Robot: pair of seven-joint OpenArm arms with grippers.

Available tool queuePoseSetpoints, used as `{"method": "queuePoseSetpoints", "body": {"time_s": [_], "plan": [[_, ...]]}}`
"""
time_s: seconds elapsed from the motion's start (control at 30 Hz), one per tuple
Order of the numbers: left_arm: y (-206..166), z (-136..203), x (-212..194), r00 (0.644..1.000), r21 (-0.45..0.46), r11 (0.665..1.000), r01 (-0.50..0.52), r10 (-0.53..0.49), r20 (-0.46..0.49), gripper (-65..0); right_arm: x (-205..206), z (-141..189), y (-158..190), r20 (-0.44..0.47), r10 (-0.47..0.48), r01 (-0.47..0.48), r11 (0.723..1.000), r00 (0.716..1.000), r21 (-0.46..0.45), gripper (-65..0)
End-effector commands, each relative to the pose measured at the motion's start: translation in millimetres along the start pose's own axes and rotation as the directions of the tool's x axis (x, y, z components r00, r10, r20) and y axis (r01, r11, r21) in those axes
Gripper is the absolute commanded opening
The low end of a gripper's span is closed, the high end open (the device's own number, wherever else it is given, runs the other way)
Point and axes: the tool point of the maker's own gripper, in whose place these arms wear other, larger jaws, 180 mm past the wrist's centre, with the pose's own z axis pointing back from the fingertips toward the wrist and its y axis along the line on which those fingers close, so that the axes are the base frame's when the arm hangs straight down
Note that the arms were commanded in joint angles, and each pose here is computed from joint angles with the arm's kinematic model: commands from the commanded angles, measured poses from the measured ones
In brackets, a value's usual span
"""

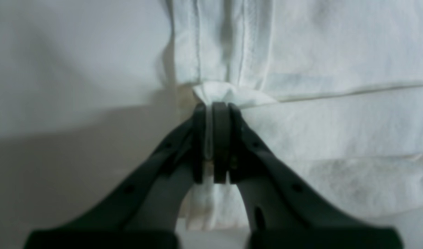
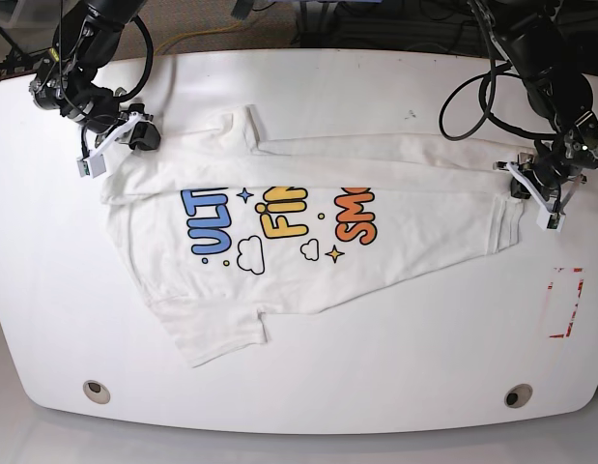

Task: Fold the T-shirt properly
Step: 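Fold the lifted edge over the printed front with both grippers, then pull the folded edge taut with both grippers and release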

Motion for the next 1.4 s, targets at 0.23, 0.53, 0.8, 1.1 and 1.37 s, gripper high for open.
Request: {"method": "queuePoseSetpoints", "body": {"time_s": [0.23,0.53,0.8,1.1,1.37], "plan": [[7,7,9,0.999,0.018,1.000,0.016,-0.017,0.032,-63.2,24,32,13,0.019,0.163,-0.161,0.985,0.987,-0.053,-65.0],[8,7,10,0.999,0.020,1.000,0.018,-0.019,0.033,-63.2,43,43,40,0.101,0.194,-0.198,0.980,0.976,0.029,-65.0],[8,7,9,0.999,0.020,1.000,0.019,-0.019,0.031,-63.2,90,31,41,0.187,0.173,-0.188,0.980,0.967,0.064,-65.0],[8,8,2,1.000,0.020,1.000,0.021,-0.021,0.016,-63.2,129,17,19,0.208,0.099,-0.123,0.987,0.973,0.106,-65.0],[8,8,-1,1.000,0.019,1.000,0.020,-0.020,0.010,-63.2,146,-1,10,0.204,0.107,-0.136,0.982,0.973,0.132,-42.5]]}}
